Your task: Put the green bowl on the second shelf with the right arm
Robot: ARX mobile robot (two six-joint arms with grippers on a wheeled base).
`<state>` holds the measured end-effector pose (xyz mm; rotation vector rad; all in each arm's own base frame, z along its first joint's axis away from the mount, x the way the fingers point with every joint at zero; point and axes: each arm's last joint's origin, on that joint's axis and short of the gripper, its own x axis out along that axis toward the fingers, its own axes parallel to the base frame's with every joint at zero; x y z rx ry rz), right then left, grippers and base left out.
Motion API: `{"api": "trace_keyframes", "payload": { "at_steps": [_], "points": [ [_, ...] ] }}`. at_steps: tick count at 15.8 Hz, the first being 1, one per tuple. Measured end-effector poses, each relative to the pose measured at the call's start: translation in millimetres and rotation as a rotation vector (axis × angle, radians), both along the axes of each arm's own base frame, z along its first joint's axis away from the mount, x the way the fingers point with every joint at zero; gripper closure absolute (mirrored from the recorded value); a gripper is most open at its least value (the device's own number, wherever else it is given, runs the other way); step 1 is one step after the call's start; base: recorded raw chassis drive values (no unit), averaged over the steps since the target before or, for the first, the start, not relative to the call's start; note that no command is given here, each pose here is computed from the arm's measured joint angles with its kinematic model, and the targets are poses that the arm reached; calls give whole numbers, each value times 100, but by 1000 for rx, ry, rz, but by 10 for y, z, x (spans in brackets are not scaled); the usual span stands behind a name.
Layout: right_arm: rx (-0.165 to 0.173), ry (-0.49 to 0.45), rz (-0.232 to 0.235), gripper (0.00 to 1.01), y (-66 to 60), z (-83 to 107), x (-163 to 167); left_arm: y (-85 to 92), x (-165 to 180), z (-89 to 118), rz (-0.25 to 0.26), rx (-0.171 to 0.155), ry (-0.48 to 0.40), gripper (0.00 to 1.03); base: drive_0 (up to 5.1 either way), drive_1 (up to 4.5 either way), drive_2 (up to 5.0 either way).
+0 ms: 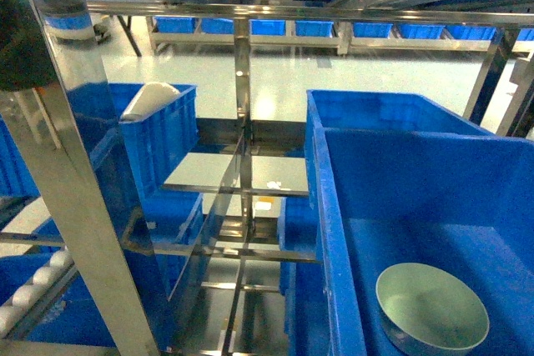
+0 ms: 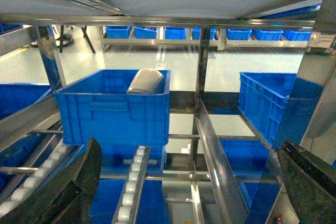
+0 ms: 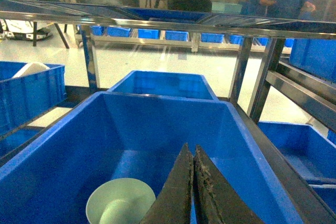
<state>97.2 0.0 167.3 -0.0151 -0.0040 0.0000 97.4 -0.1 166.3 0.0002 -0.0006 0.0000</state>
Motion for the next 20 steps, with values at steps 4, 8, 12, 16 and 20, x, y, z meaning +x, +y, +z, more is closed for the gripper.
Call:
{"api": "trace_keyframes", "payload": {
  "at_steps": [4,8,12,16,20],
  "points": [
    [1,0,0,96,0,0,0,0,0,0,0,0,0,5,0,0,0],
    [1,0,0,41,0,1,0,0,0,0,0,0,0,5,0,0,0],
    [1,0,0,11,0,0,0,0,0,0,0,0,0,5,0,0,0],
    [1,0,0,4,0,1,0,0,0,0,0,0,0,5,0,0,0],
    [1,0,0,3,0,0,0,0,0,0,0,0,0,5,0,0,0]
  ]
}}
